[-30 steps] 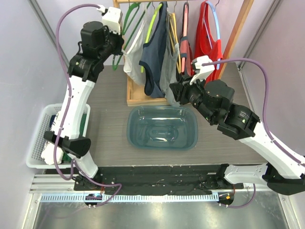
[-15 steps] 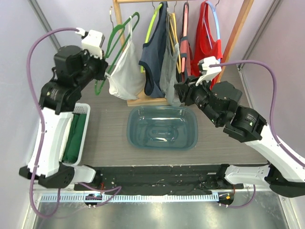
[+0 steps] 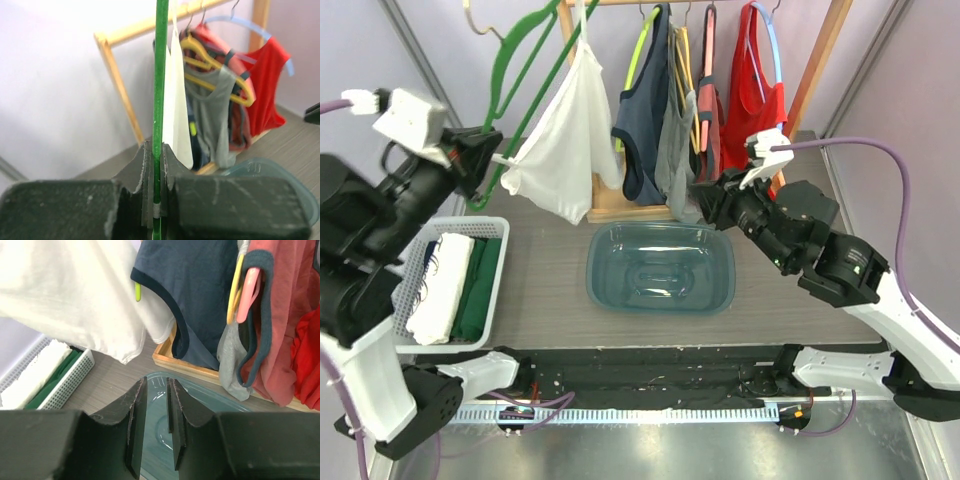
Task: Remove the tank top from the hanger
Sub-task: Pick up the hanger from the clothesline, then remove the tank top from the hanger.
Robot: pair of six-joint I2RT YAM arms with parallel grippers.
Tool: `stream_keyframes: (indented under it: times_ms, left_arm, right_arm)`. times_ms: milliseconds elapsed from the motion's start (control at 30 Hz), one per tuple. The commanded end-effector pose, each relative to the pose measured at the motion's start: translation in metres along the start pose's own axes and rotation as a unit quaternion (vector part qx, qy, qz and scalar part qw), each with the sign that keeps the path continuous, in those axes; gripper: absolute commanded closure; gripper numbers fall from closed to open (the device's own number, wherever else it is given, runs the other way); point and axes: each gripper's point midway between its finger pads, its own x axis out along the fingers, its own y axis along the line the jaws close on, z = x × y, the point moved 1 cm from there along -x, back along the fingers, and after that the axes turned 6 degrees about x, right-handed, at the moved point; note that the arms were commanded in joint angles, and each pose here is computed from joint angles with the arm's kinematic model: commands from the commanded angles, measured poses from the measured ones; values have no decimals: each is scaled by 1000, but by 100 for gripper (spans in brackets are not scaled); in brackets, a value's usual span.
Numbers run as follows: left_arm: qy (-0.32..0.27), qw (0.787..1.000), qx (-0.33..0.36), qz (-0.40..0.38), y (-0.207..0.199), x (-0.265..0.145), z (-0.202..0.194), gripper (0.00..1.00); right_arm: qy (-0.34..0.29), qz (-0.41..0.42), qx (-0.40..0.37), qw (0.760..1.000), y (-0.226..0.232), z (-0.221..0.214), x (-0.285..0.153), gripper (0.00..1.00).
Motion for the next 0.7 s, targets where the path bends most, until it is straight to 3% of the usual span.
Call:
stream_keyframes:
  times_ms: [0,267,500,667]
  left_arm:
    - [-124,992,13,-34,-8,-23,65,100]
    - [-159,977,8,-143,-45,-36,78,99]
    - [-133,971,9,-199,-67,-47,57,98]
    - [-88,973,1,-211,-74,-34,23,98]
  right_arm:
    - [-42,12,27,999,-1,23,-18,70]
    - [-46,1,32,998,-11,22,-29,70]
    - [-46,-1,31,998,-16,21,-35,70]
    - [-40,8,27,999,-12,19,-33,70]
